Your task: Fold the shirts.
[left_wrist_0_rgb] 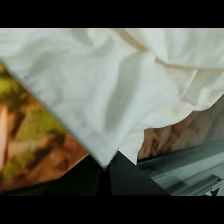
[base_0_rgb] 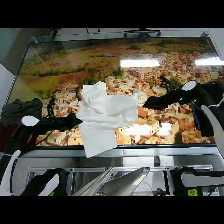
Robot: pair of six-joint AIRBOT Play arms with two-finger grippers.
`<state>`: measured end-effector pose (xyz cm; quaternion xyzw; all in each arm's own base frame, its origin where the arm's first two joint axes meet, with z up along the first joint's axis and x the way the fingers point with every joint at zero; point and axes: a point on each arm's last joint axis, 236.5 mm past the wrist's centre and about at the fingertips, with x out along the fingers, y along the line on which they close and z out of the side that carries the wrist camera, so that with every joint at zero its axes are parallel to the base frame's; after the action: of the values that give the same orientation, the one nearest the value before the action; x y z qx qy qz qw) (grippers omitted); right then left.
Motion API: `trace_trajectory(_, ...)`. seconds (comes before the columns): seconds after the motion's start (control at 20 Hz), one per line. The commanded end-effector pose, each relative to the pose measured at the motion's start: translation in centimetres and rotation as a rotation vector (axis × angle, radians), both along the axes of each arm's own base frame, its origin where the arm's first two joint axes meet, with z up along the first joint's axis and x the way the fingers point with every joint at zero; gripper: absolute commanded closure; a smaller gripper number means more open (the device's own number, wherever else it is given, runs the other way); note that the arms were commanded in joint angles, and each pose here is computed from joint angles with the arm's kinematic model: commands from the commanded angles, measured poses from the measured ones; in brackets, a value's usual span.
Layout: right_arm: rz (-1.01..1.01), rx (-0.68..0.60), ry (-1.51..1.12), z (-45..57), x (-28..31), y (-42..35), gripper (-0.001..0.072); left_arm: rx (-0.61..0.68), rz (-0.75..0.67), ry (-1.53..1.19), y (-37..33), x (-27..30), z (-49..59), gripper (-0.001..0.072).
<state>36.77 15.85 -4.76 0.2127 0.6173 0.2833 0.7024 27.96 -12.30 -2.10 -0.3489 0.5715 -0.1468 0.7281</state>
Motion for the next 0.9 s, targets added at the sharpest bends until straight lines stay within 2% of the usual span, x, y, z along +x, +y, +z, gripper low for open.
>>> trace_trajectory(0.0, 0.050, 0.030, 0.033, -2.3, -2.2, 4.5, 0.0211, 0.028, 0.075, -0.038, 4.4, 0.1, 1.1, 0.0689)
trace_trajectory(0.15, 0.035, 0.095, -0.017, -2.1, -1.3, 8.1, 0.0211, 0.045, 0.097, -0.058, 6.2, 0.4, 1.0, 0.0689)
trace_trajectory(0.35, -0.113, 0.073, -0.120, -1.9, 3.1, 6.8, 0.0212, 0.057, 0.153, -0.071, 8.8, 0.6, 1.0, 0.0689)
trace_trajectory(0.6, -0.253, 0.179, -0.060, -2.8, 5.1, 7.8, 0.0216, 0.062, 0.193, -0.080, 11.0, 0.3, 1.1, 0.0689)
trace_trajectory(0.65, -0.272, 0.201, -0.045, -3.1, 5.4, 8.1, 0.0301, 0.064, 0.201, -0.082, 11.3, 0.3, 1.1, 0.0689)
trace_trajectory(0.7, -0.287, 0.214, -0.030, -3.4, 5.6, 8.2, 0.0494, 0.069, 0.203, -0.088, 11.6, 0.3, 1.1, 0.0689)
trace_trajectory(0.75, -0.288, 0.218, -0.031, -3.5, 5.8, 8.3, 0.0599, 0.073, 0.206, -0.093, 11.9, 0.4, 1.1, 0.0689)
trace_trajectory(0.8, -0.285, 0.222, -0.047, -3.3, 6.1, 8.3, 0.0607, 0.076, 0.217, -0.095, 12.2, 0.5, 1.1, 0.0689)
trace_trajectory(0.85, -0.286, 0.223, -0.060, -3.0, 6.5, 8.3, 0.0673, 0.082, 0.226, -0.100, 12.5, 0.6, 1.1, 0.0689)
